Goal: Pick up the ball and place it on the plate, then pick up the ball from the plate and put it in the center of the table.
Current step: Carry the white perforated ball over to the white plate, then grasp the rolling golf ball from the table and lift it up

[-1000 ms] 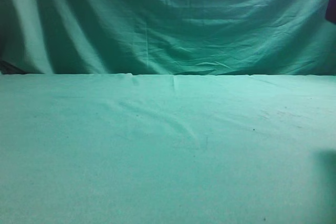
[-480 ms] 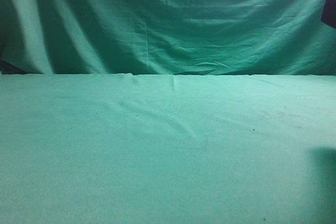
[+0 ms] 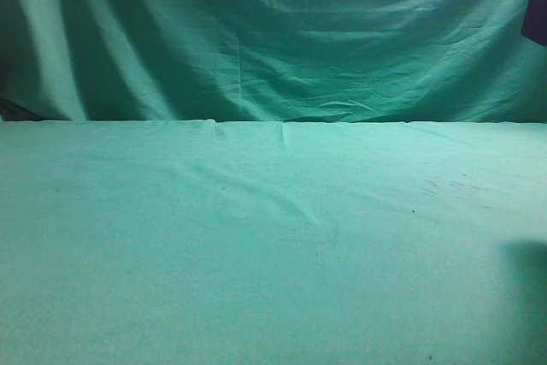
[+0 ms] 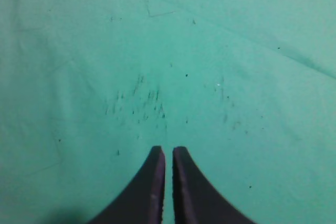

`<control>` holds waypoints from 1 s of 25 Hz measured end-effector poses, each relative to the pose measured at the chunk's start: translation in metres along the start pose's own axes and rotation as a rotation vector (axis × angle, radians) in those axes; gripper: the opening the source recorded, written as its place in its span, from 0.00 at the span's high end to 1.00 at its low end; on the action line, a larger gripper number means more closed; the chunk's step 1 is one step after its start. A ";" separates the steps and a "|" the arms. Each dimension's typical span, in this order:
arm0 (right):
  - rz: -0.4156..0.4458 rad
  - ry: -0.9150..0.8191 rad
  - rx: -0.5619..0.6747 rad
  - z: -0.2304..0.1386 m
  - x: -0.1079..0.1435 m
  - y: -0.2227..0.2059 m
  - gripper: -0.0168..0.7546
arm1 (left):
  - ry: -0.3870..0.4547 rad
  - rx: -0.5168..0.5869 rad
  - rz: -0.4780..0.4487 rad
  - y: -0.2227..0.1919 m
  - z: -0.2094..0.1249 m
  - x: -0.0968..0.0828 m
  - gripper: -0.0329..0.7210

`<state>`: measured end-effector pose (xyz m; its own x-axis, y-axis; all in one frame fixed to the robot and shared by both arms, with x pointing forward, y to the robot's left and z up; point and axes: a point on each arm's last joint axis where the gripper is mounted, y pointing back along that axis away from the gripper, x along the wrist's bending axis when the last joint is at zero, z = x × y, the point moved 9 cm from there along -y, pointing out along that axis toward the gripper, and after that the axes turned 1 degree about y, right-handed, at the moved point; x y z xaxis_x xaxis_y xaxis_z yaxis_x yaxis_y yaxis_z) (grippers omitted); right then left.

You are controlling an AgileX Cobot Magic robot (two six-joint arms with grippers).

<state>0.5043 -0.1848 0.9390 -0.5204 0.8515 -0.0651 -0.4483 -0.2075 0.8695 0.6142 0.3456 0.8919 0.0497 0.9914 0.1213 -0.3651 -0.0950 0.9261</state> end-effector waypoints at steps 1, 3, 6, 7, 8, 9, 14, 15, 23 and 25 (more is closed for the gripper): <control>0.000 0.000 0.000 0.000 0.000 0.000 0.92 | -0.004 0.000 0.003 0.000 0.000 0.000 0.54; 0.000 -0.002 0.000 0.000 0.000 0.000 0.92 | -0.011 -0.001 0.009 0.000 0.000 0.002 0.54; 0.000 -0.002 0.000 0.000 0.000 0.000 0.92 | -0.005 -0.002 0.004 0.000 0.000 0.001 0.54; 0.000 -0.002 0.000 0.000 0.000 0.000 0.92 | 0.008 -0.003 -0.006 0.000 0.000 -0.001 0.54; 0.000 -0.002 0.000 0.000 0.000 0.000 0.92 | 0.019 -0.003 -0.014 0.000 0.001 -0.003 0.45; 0.000 -0.002 0.000 0.000 0.000 0.000 0.92 | 0.042 -0.005 -0.032 0.000 0.001 -0.006 0.36; 0.000 -0.002 0.000 0.000 0.000 0.000 0.92 | 0.105 0.008 -0.114 0.014 0.013 -0.018 0.10; 0.000 -0.002 0.000 0.000 0.000 0.000 0.92 | 0.103 0.009 -0.132 0.018 0.017 -0.022 0.10; 0.003 -0.002 0.013 -0.002 0.000 0.000 0.92 | -0.001 -0.046 -0.297 0.074 0.061 -0.069 0.45; 0.007 0.000 0.037 -0.007 0.001 0.000 0.92 | -0.029 -0.083 -0.368 0.090 0.065 -0.084 0.65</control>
<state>0.4986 -0.1869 0.9357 -0.5239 0.8498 -0.0588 -0.4170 -0.1957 0.8876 0.6377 0.2479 0.9884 0.2175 0.9548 -0.2028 -0.3919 0.2757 0.8777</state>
